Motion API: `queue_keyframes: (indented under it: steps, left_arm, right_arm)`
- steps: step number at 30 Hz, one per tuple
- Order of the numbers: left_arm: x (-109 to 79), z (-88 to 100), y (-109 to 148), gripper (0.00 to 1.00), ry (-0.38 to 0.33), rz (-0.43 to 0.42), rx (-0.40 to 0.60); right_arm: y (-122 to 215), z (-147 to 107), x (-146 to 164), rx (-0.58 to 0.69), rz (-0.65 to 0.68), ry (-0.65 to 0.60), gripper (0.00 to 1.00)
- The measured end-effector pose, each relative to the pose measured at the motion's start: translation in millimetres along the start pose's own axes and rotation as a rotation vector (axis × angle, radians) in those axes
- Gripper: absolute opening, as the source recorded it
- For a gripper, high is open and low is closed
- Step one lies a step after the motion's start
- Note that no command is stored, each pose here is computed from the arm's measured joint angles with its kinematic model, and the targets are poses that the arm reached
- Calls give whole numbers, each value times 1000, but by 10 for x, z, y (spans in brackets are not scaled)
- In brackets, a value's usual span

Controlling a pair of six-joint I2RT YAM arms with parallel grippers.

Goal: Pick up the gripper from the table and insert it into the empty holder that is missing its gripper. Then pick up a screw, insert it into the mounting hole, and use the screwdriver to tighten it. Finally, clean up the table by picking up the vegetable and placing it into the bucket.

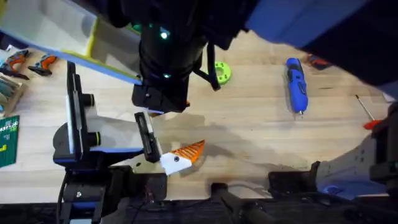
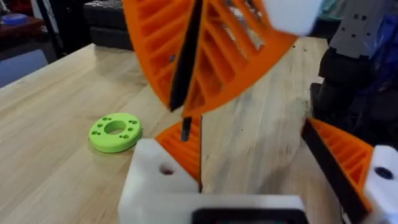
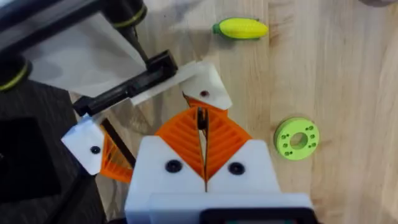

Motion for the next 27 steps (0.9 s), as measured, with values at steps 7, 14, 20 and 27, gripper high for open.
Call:
queue_keyframes:
  steps: [7,14,20,27]
  left_arm:
    - [0,0,0,986,-1,0,0]
    - [0,0,0,985,0,0,0]
    - [0,0,0,986,0,0,0]
    - [0,0,0,986,0,0,0]
  right_arm:
    - [-115,14,-5,24,11,0,6]
    - [-128,42,-17,13,6,0,6]
    - [-129,50,-21,9,4,0,6]
    - [-129,47,-27,9,4,-1,6]
Point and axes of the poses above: each hand's point on the last joint's axis, 136 mm out from that joint toward the fingers, its own y axis back along the fingers, its own x axis along the line the jaws close on, z = x × y, the point moved 6 cm from there along y, back along the fingers, and after that the axes turned 5 degrees about y, right-handed, at the moved point
